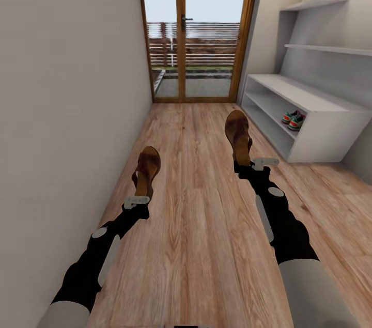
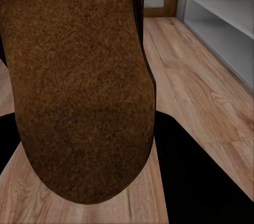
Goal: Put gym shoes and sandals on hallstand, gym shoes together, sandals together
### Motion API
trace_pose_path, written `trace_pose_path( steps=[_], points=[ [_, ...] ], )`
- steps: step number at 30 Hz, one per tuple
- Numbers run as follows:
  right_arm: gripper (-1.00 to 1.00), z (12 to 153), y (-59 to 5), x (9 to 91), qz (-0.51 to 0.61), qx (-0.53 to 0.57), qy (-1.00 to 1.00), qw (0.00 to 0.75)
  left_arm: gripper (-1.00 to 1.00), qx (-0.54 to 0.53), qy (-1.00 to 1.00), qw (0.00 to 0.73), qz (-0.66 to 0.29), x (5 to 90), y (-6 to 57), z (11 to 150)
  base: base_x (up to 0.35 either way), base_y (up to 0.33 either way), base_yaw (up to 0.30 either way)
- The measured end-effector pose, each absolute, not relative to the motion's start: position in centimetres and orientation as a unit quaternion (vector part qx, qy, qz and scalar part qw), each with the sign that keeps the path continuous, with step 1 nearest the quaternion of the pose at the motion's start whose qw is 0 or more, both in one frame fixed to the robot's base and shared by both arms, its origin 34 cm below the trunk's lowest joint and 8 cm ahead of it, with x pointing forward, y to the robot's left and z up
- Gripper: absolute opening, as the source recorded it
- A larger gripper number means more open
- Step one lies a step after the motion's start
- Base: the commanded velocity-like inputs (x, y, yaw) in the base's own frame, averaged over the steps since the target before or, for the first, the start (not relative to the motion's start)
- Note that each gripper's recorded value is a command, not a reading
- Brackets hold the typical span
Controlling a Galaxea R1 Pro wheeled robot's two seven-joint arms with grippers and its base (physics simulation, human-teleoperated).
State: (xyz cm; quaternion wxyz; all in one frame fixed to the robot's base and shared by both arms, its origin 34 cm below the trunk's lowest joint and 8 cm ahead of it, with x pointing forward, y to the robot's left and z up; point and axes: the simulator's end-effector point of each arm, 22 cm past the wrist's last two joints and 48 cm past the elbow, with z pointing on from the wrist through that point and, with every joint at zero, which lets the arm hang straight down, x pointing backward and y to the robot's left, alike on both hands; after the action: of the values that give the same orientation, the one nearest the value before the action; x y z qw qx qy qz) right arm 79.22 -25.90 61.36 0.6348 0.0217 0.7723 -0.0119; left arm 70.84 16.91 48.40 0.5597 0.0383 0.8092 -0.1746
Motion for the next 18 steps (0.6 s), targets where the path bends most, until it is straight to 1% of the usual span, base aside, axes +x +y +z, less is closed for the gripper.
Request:
trace_pose_path(
  steps=[18],
  points=[
    [-1.00, 62.32, -25.90, 79.06, -0.012, 0.022, 0.768, 0.640, -1.00, 0.040, 0.805, 0.566, -0.174, 70.89, 16.91, 49.31, 0.348, 0.000, 0.000]
  ],
)
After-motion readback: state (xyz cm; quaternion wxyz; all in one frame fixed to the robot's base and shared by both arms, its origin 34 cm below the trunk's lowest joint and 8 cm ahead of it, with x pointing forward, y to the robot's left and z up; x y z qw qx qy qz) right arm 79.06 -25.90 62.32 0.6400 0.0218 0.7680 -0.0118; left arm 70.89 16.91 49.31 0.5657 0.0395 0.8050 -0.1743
